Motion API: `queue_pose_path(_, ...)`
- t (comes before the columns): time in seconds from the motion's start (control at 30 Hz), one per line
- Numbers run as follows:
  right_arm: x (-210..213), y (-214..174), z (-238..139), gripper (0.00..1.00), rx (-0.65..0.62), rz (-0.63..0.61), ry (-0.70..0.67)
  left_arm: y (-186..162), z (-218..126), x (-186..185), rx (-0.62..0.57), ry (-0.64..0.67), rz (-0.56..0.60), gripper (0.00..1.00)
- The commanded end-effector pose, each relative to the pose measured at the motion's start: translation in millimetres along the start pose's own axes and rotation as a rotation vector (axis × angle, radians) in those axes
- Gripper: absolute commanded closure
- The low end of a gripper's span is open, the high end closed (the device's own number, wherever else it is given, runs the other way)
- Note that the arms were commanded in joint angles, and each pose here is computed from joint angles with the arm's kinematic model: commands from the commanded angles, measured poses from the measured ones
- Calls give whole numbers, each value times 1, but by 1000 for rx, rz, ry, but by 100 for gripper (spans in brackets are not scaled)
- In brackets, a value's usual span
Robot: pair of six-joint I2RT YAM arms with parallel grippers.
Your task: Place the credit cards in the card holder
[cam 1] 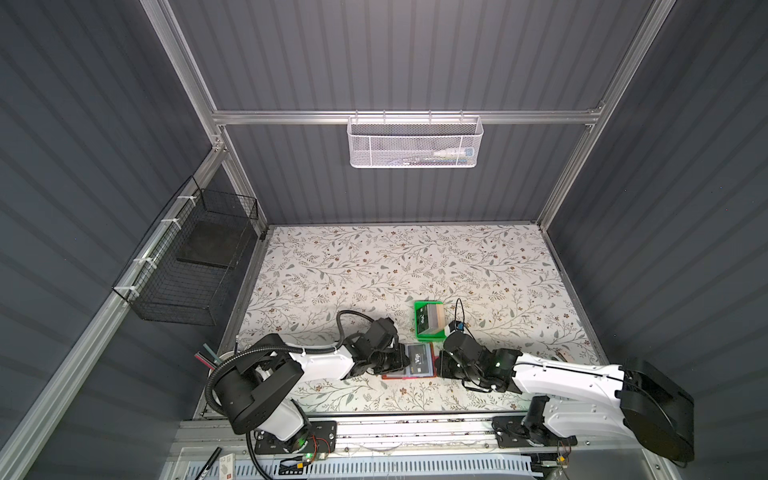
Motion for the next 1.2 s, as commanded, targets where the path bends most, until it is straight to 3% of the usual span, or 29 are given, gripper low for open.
queue_pose_path(0.0, 0, -3, 1, 88, 4, 6, 26, -5, 5, 15, 22, 88, -2, 91)
queue_pose_path(0.33, 2, -7, 13, 79, 38, 22, 58, -8, 7, 19, 31, 115, -5, 92)
queue_pose_path(0.63, 4, -10, 19, 79, 59, 27, 66, -10, 3, 25, 16, 144, -16, 95)
queue_pose_path(1.17, 7, -7, 14, 81, 26, 13, 113, -11, 4, 19, 20, 84, -18, 98)
Point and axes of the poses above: each gripper's point midway between its finger pads, its own z axis out along the fingers, its own x axis along the line the jaws close on, y = z × x, the point moved 6 cm from there along -z, back along the fingers, and after that the axes turned 7 degrees about -z, right-handed, at the moved point
